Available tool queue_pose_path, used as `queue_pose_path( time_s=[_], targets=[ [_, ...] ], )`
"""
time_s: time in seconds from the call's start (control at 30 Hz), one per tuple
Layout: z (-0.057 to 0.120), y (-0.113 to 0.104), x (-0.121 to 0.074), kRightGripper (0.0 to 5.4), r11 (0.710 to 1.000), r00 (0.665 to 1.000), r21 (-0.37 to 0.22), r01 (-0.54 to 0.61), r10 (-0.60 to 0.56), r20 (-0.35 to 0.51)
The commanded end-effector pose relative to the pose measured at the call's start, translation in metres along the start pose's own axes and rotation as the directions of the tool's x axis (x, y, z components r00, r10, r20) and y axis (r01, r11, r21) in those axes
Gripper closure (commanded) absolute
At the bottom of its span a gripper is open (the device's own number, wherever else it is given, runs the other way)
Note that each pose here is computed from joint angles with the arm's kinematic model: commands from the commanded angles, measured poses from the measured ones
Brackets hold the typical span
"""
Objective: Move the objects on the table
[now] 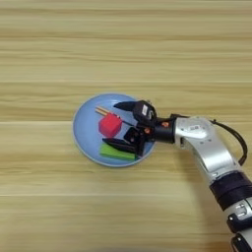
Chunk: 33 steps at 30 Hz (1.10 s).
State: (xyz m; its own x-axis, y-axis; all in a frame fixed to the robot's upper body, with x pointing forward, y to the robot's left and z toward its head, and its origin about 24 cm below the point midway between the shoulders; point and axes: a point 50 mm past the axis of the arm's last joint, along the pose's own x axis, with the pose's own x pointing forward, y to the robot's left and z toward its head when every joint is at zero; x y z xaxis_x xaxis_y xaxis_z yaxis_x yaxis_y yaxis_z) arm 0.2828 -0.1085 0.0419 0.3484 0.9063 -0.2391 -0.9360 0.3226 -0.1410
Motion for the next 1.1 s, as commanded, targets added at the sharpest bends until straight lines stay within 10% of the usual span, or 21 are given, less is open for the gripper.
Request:
queue_pose_path(
  time_s=[0.03,0.47,1.1],
  targets=[
    [0.0281,-0.0163,0.0030,0.02,0.993,0.998,-0.111,0.042,-0.036,0.056],
    [0.0248,-0.0159,0.0066,0.02,0.994,0.999,-0.109,0.033,-0.031,0.025],
    [0.0232,-0.0163,0.0108,2.17,0.994,0.999,-0.103,0.033,-0.032,0.007]
  ],
)
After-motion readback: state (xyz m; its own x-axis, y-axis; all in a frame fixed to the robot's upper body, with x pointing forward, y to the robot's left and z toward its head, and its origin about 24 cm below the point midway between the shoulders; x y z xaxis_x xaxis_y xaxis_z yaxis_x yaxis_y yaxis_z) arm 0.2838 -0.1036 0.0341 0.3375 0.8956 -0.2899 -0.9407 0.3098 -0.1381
